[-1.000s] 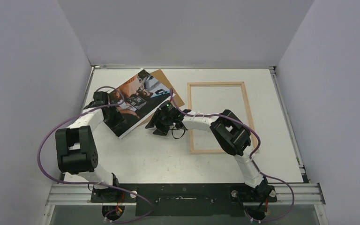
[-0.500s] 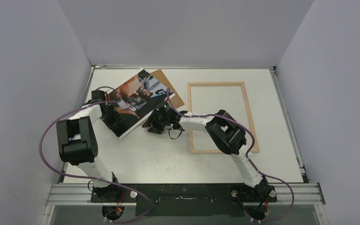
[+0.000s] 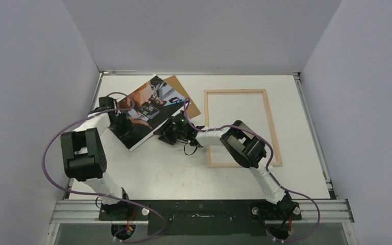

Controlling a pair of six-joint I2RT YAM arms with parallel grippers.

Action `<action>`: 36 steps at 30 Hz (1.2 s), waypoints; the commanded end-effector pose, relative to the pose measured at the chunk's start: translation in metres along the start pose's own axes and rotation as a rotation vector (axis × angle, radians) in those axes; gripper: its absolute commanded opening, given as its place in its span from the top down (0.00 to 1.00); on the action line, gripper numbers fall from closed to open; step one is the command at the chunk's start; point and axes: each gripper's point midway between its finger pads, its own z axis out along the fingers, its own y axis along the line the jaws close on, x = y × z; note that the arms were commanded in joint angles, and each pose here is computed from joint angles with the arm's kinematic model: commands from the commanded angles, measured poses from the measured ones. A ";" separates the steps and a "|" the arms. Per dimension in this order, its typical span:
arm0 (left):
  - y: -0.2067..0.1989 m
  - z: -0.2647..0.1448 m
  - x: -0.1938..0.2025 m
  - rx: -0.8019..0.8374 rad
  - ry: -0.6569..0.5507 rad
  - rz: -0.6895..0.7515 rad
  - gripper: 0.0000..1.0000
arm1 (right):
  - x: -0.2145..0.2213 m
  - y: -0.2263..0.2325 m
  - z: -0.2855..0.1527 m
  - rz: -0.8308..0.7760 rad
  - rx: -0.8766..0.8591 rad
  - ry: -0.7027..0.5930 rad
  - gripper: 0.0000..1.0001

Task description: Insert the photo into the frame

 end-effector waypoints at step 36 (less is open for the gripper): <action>-0.042 0.030 0.028 0.000 0.146 0.217 0.83 | -0.016 -0.095 0.011 0.122 0.196 -0.235 0.68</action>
